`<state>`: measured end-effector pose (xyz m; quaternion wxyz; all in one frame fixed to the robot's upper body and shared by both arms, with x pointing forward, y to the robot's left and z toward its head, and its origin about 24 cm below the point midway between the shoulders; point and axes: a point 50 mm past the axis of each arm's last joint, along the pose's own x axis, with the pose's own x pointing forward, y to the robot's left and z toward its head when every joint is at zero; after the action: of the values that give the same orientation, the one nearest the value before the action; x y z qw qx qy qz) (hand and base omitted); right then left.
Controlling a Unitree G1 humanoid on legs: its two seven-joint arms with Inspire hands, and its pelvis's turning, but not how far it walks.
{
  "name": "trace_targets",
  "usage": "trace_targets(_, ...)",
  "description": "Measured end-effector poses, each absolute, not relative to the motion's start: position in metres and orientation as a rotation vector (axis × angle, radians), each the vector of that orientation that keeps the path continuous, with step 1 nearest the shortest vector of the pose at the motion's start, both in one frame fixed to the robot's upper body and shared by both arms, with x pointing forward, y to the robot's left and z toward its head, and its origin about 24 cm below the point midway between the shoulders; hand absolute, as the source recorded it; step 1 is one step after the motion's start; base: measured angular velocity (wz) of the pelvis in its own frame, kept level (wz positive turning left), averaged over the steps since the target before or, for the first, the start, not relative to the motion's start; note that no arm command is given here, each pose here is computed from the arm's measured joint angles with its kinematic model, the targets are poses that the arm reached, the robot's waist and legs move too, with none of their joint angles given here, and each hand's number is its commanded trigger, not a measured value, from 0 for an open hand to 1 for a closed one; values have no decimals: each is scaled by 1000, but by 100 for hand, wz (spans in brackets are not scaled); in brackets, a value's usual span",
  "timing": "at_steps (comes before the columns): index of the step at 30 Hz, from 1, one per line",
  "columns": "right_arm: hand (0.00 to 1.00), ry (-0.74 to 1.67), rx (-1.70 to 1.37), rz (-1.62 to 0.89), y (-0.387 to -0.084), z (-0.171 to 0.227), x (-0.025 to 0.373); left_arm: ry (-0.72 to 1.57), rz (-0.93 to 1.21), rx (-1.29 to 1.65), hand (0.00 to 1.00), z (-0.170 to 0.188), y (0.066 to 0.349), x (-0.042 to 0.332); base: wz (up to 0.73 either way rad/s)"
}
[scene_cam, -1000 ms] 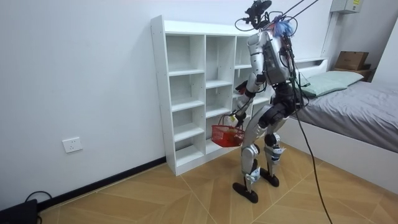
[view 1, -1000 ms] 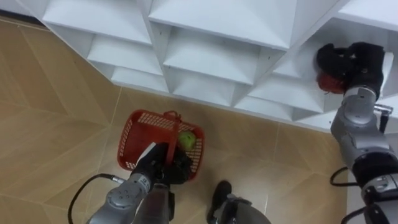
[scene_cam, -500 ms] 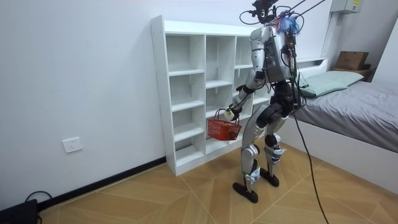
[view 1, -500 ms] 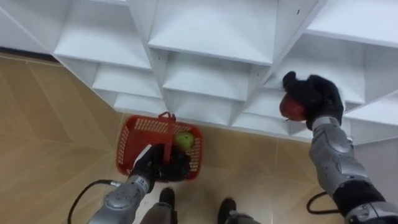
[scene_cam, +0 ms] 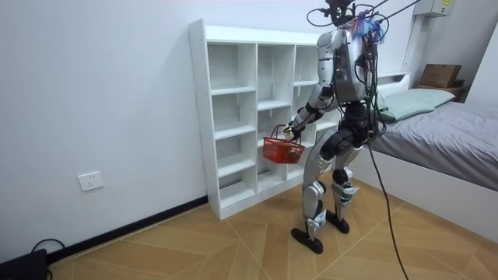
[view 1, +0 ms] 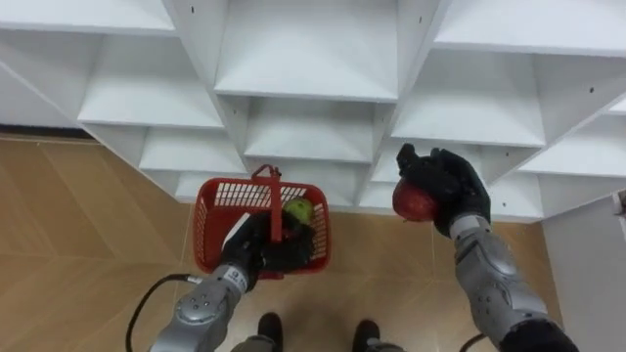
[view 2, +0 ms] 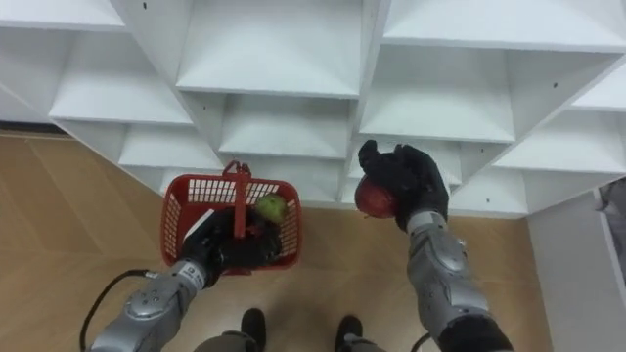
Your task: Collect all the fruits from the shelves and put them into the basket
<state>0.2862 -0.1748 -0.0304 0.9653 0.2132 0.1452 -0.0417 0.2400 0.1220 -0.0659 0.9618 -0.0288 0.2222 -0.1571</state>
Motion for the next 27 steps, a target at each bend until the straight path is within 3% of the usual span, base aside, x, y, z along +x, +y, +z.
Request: trace_targets(27,100,242,406,60,-142,-12,305,462,-451,-210,100,-66,89,233,-2)
